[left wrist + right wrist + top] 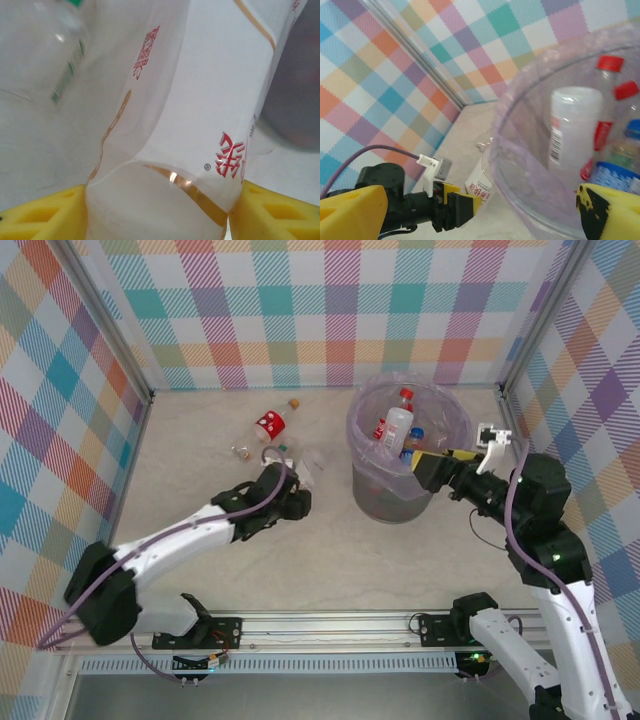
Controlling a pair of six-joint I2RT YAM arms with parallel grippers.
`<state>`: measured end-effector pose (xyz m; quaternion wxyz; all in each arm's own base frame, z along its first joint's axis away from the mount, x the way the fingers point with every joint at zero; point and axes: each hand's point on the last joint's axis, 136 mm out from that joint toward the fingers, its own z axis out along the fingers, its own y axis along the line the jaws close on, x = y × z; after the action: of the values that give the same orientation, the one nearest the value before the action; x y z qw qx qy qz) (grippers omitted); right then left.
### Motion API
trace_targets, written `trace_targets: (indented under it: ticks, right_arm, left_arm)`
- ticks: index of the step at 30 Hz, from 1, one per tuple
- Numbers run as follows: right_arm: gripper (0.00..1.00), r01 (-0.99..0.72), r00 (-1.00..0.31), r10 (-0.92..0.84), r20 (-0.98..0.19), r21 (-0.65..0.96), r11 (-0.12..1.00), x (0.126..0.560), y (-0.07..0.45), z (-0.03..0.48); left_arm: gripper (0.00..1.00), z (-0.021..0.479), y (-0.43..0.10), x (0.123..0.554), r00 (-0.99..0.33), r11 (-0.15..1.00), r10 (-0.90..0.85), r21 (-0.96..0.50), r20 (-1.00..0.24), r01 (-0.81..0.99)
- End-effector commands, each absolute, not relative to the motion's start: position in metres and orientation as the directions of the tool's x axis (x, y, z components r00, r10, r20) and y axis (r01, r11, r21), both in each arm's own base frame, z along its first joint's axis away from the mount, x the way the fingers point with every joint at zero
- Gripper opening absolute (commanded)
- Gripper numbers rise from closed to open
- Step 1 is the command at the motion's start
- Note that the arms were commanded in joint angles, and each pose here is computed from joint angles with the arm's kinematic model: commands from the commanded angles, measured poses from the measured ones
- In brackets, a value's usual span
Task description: Put the plastic bottles in the bin
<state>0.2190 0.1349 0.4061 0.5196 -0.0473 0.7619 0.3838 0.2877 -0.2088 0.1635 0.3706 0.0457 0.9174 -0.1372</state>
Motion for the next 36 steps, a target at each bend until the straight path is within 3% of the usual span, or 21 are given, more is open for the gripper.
trace_targets:
  ticks: [1,5,14,25,36]
  right_arm:
    - [0.97,-0.537,-0.466,0.283,-0.839,0.522,0.663,0.230,0.160,0.421]
    - [0.97,-0.645,-0.460,0.155,-0.874,0.449,0.618,0.244,0.228,0.428]
    - [0.99,-0.721,-0.561,0.086,-0.823,0.538,0.438,0.272,0.321,0.428]
    - [0.97,-0.688,-0.656,0.029,-0.754,0.613,0.388,0.284,0.351,0.399]
    - [0.95,-0.662,-0.685,-0.009,-0.729,0.617,0.425,0.290,0.355,0.380]
  left_arm:
    - [0.62,0.211,-0.188,0.284,-0.577,0.948,-0.099,-0.253,-0.811,0.192]
    - [0.60,0.269,-0.179,0.267,-0.450,0.901,-0.184,-0.332,-0.874,0.278]
    - [0.61,0.302,-0.201,0.240,-0.450,0.761,-0.260,-0.468,-0.855,0.450]
    - [0.60,0.311,-0.220,0.244,-0.476,0.709,-0.277,-0.511,-0.835,0.485]
    - [0.59,0.321,-0.226,0.245,-0.467,0.674,-0.322,-0.546,-0.823,0.497]
